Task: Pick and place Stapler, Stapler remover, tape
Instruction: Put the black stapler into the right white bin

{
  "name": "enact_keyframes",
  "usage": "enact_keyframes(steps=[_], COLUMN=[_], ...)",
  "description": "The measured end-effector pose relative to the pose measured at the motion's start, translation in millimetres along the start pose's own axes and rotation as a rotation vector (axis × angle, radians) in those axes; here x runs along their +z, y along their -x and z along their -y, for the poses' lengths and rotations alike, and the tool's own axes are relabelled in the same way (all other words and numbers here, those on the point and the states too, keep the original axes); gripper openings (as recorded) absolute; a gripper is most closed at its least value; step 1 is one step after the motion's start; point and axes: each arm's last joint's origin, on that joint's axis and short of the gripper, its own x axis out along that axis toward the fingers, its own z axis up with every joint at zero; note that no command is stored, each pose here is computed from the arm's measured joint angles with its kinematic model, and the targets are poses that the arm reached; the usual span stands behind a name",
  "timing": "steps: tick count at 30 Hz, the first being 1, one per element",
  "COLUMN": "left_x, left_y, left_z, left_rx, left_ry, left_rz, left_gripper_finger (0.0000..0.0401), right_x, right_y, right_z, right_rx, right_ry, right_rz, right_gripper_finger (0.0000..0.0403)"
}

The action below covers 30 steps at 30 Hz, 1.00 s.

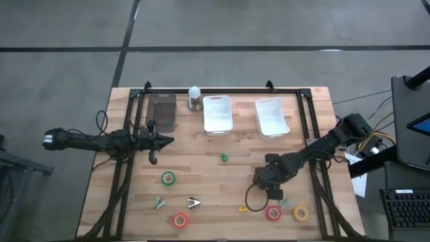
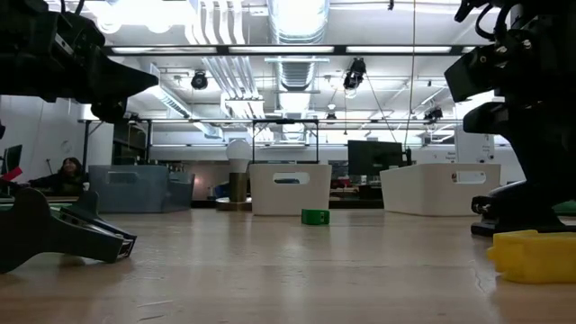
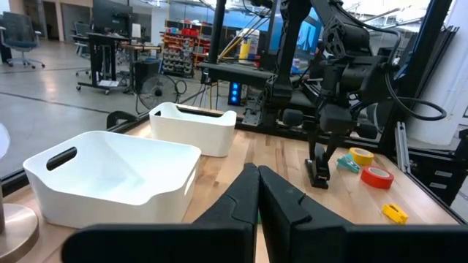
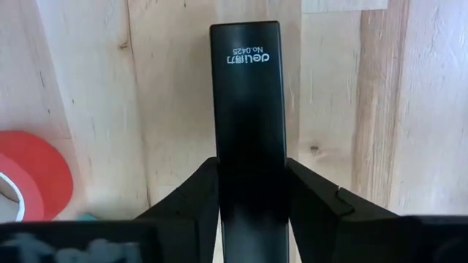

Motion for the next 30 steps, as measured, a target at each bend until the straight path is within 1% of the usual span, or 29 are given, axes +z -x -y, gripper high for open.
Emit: enact_keyframes(steps=[6,15,24,30], left_x=[0.0,0.0,0.0,0.0], left_y=[0.0,0.0,0.0,0.0], left_z=[0.0,0.0,0.0,0.0], left_rx=[0.000,0.000,0.001,0.000], left_ry=[0.000,0.000,0.000,0.000], left_rz=[0.000,0.000,0.000,0.000], left_gripper_finger=[0.0012,0.0012,0.0012,0.0012], right_x=[0.8,6.3,19.1,28.4], right_y=[0.7,6.4,20.1,33.2], right_z=[0.1,-0.6,3.2,8.5], right_rx=[0.000,0.007,0.025,0.023], right_ry=[0.000,-0.016,-0.052,-0.084], right_rz=[0.004,0.027,0.073,0.079], right_gripper_finger=[0.0142,0.0125,0.0140,0.0130])
